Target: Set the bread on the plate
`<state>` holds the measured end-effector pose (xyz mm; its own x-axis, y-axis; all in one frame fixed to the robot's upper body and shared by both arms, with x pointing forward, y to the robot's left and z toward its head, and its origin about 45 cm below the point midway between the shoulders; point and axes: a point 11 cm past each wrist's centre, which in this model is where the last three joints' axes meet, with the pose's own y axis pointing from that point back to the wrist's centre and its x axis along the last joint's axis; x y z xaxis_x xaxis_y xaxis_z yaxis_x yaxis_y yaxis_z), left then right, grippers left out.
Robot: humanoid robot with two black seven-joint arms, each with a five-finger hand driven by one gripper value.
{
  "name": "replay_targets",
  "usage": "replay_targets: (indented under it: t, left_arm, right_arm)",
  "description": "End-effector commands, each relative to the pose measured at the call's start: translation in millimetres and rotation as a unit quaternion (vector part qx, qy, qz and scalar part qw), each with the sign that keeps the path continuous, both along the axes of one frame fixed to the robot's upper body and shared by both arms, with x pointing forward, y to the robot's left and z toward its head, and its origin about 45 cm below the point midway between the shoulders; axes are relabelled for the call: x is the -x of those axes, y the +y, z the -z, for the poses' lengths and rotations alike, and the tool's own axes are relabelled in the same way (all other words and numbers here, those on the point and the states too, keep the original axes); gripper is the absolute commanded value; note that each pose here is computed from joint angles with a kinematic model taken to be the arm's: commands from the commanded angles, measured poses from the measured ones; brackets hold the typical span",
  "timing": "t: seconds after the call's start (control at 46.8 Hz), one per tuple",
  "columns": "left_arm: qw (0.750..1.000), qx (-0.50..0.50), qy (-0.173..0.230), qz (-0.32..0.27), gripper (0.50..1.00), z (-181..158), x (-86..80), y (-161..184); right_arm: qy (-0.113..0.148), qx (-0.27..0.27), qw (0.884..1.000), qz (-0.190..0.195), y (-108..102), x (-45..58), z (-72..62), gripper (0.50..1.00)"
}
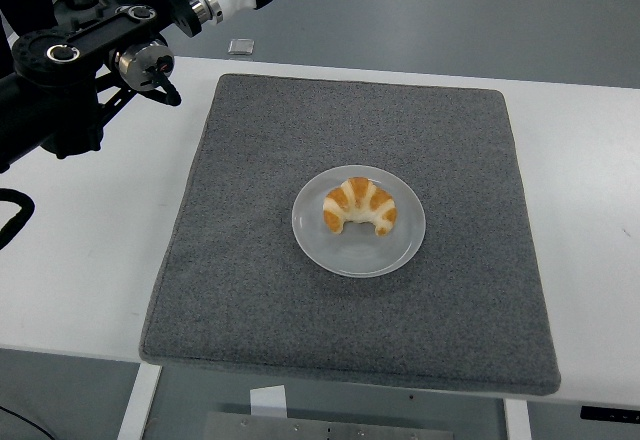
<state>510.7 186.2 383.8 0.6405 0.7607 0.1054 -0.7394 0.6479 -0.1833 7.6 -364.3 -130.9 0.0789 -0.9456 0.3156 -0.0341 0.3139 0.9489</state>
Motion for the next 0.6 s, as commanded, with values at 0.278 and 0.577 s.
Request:
replay_targets:
  t: [0.278, 0.577]
  left_arm:
    - [0.991, 0.116, 0.052, -0.030, 0.996, 7, -12.2, 55]
    - [0.981, 0.131, 0.133, -0.061, 0.994, 39, -14.6, 67]
  right_arm:
    - [0.000, -0.004, 1.000, 0.000, 3, -0.5, 0.5, 0.952]
    - [0.000, -0.004, 1.000, 0.000, 3, -0.5, 0.5, 0.952]
